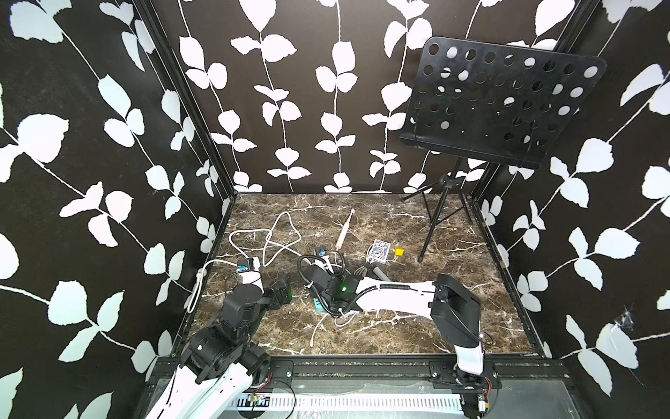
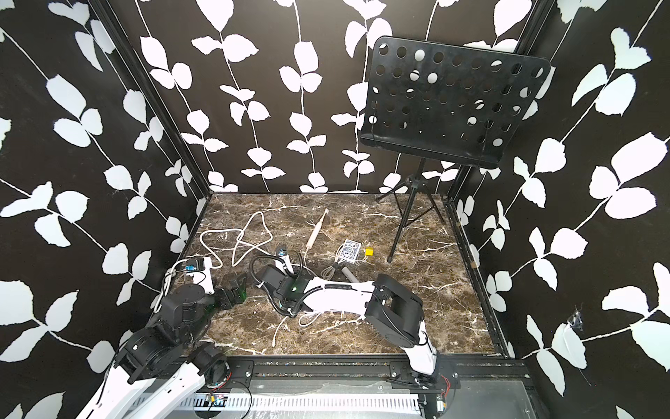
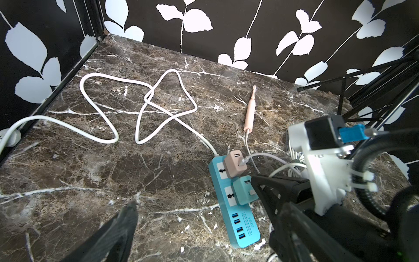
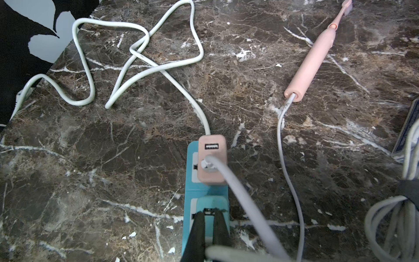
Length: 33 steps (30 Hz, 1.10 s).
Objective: Charge the electric toothbrush
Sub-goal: Insert the charging cable into the plug.
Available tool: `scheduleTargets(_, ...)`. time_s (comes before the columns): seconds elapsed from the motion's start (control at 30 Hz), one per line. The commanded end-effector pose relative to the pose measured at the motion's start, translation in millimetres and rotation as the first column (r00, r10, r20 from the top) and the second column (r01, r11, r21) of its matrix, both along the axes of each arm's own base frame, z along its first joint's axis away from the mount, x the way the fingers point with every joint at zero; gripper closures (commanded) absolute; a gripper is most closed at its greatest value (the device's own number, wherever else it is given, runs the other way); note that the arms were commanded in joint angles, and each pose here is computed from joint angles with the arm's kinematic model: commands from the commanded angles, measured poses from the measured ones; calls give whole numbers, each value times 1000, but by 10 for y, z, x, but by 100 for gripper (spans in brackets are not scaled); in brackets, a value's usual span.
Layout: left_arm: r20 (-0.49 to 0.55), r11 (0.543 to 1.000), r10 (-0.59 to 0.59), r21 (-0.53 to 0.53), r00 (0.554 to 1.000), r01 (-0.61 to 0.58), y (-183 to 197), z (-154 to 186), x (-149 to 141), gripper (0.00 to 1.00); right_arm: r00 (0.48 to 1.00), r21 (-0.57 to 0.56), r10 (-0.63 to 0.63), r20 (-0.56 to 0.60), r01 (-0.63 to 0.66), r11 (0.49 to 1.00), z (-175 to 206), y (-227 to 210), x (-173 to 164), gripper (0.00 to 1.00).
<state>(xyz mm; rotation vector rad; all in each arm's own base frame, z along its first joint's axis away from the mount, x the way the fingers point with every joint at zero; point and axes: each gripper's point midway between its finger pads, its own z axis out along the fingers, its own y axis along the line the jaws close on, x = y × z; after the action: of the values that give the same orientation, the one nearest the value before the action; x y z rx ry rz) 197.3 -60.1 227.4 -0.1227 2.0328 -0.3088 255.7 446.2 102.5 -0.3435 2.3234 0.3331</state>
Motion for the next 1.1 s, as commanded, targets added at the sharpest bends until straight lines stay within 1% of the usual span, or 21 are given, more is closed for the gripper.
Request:
scheduleTargets(0.0, -19, 1000, 12, 12, 1000, -12, 6, -63, 21, 1, 912, -360, -10, -411, -152, 920, -1363, -788, -749, 100)
scheduleTargets(0.1, -29, 1000, 14, 16, 999, -13, -2, -80, 33, 1, 896, -390, -28, -444, -165, 906, -1457, -848, -817, 100)
scheduleTargets(0.17, -26, 1000, 10, 14, 1000, -10, -11, -72, 36, 1, 873, -396, -67, -482, -149, 906, -1560, -960, -862, 100)
scheduleTargets(0.23, -22, 1000, 15, 19, 1000, -15, 3, -63, 37, 1, 859, -429, -97, -503, -150, 891, -1663, -1147, -938, 100)
scheduleTargets(0.37, -13, 1000, 16, 27, 1000, -15, 10, -48, 42, 1, 860, -424, -38, -509, -212, 880, -1698, -1128, -1084, 100)
scheduleTargets(0.43, -14, 1000, 17, 25, 1000, -17, 10, -52, 43, 1, 848, -466, -64, -526, -224, 856, -1769, -1174, -1111, 100)
scheduleTargets(0.47, -12, 1000, 16, 23, 1000, -16, 8, -48, 43, 1, 832, -475, -88, -549, -224, 851, -1846, -1226, -1143, 100)
scheduleTargets(0.5, -14, 1000, 14, 23, 1000, -14, 4, -54, 42, 1, 818, -472, -106, -566, -216, 855, -1904, -1265, -1184, 100)
scheduleTargets(0.53, -11, 1000, 13, 20, 1000, -13, 5, -46, 38, 1, 810, -450, -108, -576, -204, 869, -1940, -1280, -1218, 100)
scheduleTargets(0.6, -9, 1000, 14, 22, 1000, -13, 5, -54, 42, 1, 827, -439, -101, -553, -187, 879, -1869, -1275, -1165, 100)
scheduleTargets(0.7, -10, 1000, 12, 22, 1000, -12, 0, -57, 45, 1, 837, -465, -122, -533, -170, 869, -1786, -1337, -1117, 100)
scheduleTargets(0.8, -10, 1000, 10, 24, 1000, -9, 1, -63, 41, 1, 832, -392, -116, -543, -128, 911, -1753, -1234, -1100, 100)
scheduleTargets(0.9, -6, 1000, 10, 16, 1000, -9, -3, -64, 41, 1, 871, -374, -94, -482, -107, 921, -1524, -1015, -927, 100)
scheduleTargets(0.97, -3, 1000, 2, 8, 1000, -2, -17, -55, 37, 1, 882, -395, -128, -454, -71, 916, -1471, -1037, -855, 100)
scheduleTargets(1.0, -2, 1000, 0, 6, 1000, 0, -21, -49, 34, 1, 874, -389, -138, -465, -63, 919, -1498, -1060, -878, 100)
scheduleTargets(1.07, -3, 1000, -6, 7, 1000, 6, -28, -42, 31, 1, 843, -352, -127, -523, -78, 933, -1637, -1044, -1033, 100)
